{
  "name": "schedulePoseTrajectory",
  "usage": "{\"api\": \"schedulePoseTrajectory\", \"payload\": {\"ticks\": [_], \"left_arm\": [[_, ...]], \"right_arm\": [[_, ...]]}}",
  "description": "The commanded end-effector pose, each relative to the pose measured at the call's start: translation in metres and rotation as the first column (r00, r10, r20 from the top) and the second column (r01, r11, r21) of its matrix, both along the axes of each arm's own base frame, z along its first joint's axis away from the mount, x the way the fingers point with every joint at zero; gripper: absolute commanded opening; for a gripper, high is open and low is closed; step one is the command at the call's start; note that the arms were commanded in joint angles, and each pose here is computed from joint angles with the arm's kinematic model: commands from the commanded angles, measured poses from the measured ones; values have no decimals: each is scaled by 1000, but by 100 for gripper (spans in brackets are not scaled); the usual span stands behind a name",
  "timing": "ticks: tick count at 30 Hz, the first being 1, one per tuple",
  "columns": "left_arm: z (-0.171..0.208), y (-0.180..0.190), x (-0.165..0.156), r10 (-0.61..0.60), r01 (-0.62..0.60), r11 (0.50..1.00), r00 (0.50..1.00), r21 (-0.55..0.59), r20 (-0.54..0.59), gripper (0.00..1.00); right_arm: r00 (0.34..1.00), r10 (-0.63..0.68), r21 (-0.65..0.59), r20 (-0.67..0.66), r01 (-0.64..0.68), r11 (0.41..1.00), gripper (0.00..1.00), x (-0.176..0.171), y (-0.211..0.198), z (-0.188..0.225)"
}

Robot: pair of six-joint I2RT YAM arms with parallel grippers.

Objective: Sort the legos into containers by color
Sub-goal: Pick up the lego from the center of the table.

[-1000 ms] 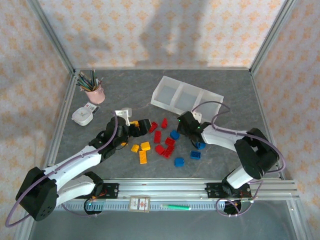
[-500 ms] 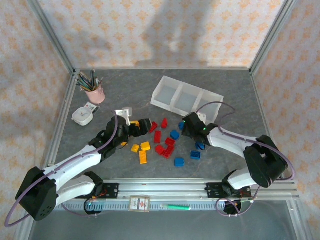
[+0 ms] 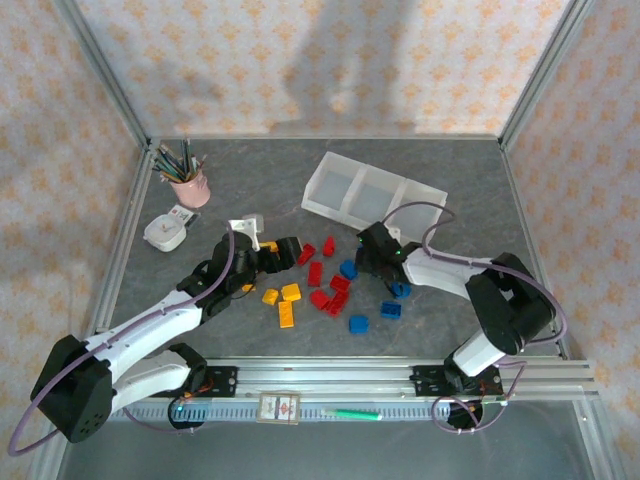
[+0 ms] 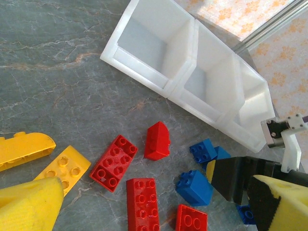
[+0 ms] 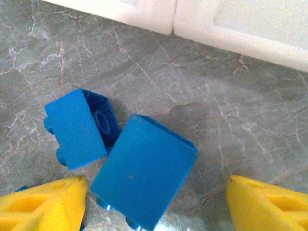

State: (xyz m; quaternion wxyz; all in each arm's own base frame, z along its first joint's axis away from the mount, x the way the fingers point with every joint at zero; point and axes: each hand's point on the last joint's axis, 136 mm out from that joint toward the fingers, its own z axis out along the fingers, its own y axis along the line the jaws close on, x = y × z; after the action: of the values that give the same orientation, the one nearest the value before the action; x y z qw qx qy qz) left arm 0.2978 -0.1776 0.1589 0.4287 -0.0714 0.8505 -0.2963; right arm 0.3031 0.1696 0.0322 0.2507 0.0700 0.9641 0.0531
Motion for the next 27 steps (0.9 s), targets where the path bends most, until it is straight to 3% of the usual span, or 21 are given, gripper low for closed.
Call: {"api": "schedulePoseTrajectory", "payload": {"ticks": [1, 10, 27], "left_arm": [[14, -1, 2, 13, -12, 1000, 1000, -7, 19, 99], [12, -1, 4, 12, -12, 1000, 1000, -1, 15, 99], [14, -2, 5, 12, -12, 1000, 1000, 1, 14, 99]], "right_arm": [[999, -27, -40, 28, 29, 999, 76, 17, -9, 5], [1000, -27, -57, 10, 28, 998, 75, 23, -15, -3], [999, -9, -59, 34, 11, 998, 53, 32, -16, -3]]}}
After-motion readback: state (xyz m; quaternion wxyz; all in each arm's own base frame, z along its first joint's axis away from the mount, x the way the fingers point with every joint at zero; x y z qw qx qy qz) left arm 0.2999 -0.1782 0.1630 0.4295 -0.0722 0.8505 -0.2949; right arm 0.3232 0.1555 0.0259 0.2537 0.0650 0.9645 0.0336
